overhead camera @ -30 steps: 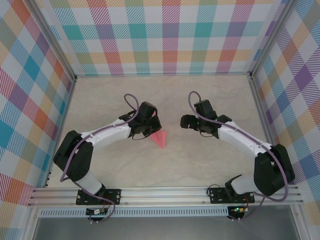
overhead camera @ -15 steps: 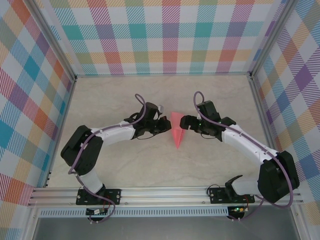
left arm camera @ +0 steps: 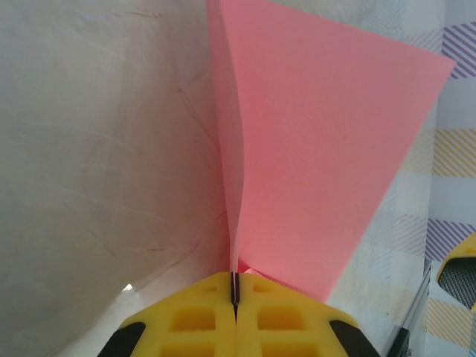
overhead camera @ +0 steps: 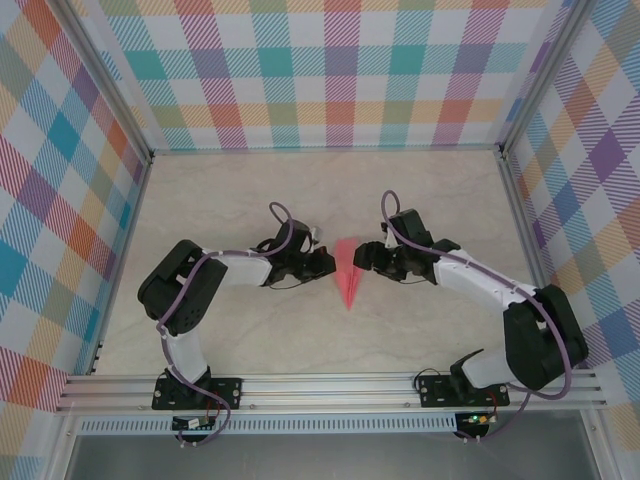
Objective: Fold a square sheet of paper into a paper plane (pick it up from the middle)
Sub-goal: Turn over a paper plane at the center of the table, then move the paper plane to the center of the table.
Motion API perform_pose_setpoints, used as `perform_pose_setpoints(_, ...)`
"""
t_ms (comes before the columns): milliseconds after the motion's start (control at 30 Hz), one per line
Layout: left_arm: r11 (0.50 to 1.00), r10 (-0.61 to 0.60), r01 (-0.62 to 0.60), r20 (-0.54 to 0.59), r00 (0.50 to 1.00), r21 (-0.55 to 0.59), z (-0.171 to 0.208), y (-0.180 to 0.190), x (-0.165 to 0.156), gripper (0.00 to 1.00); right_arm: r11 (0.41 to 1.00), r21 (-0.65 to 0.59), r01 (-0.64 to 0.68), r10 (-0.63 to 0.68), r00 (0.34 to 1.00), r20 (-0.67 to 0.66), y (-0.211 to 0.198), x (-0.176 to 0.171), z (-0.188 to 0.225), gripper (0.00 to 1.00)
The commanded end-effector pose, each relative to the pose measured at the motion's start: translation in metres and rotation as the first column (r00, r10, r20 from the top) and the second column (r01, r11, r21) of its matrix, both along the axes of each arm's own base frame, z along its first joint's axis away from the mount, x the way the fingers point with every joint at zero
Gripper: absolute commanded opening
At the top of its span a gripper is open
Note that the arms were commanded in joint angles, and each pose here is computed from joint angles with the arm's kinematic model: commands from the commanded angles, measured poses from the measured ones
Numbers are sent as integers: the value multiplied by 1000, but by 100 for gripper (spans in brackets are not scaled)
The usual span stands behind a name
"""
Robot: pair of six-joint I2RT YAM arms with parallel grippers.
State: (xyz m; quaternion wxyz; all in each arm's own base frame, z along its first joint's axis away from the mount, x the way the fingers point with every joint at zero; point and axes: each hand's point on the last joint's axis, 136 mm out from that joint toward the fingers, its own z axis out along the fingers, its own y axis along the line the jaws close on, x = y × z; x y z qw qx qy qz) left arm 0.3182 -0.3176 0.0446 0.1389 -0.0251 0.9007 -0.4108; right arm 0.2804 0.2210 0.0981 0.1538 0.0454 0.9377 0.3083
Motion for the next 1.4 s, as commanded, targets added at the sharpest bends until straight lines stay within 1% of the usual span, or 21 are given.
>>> perform_pose_setpoints(0,1000,28,-28,9,1000,1,-5,8,3,0,998,33,-50,51,998,-29,17,-5,-3,59)
perform_pose_setpoints(100,999,36,-36,-4,999,8,-10,12,1,0,997,-7,-75,74,996,-44,24,-6,-10,53)
perform_pose_setpoints(300,999,42,-42,-14,999,15,-13,13,1,0,989,-67,-134,128,987,-95,38,-9,-30,48)
perform_pose_setpoints(500,999,44,-44,-21,999,20,-16,13,1,0,984,-104,-144,131,983,-126,40,-12,-42,47)
perform_pose_setpoints(600,999,47,-46,-27,999,21,-17,13,1,0,979,-142,-145,125,982,-142,38,-15,-48,50)
perform_pose_setpoints(667,999,49,-48,-26,998,20,-16,13,1,0,978,-139,-158,137,979,-151,42,-17,-51,50)
perform_pose_setpoints(900,998,51,-50,-36,998,26,-18,14,0,0,971,-156,-183,158,974,-161,53,-18,-58,45)
perform_pose_setpoints(1000,998,58,-56,-44,997,31,-18,15,0,1,965,-196,-172,140,976,-166,51,-16,-62,43)
perform_pose_setpoints(1033,997,67,-65,-48,997,35,-17,17,0,4,962,-217,-167,131,977,-169,49,-16,-65,42)
perform_pose_setpoints(1067,997,76,-74,-47,996,37,-15,18,1,9,958,-234,-163,126,978,-167,47,-15,-66,41)
perform_pose_setpoints(1167,992,113,-110,-45,993,64,-8,28,2,28,947,-281,-153,109,980,-167,45,-13,-70,35)
perform_pose_setpoints(1200,989,131,-127,-43,990,78,-5,33,3,33,944,-290,-155,109,980,-168,45,-13,-70,33)
perform_pose_setpoints(1300,975,189,-184,-34,981,123,2,52,5,42,936,-320,-149,98,980,-172,44,-12,-72,28)
perform_pose_setpoints(1367,965,226,-221,-21,974,144,8,64,6,45,933,-325,-152,100,980,-171,46,-11,-72,26)
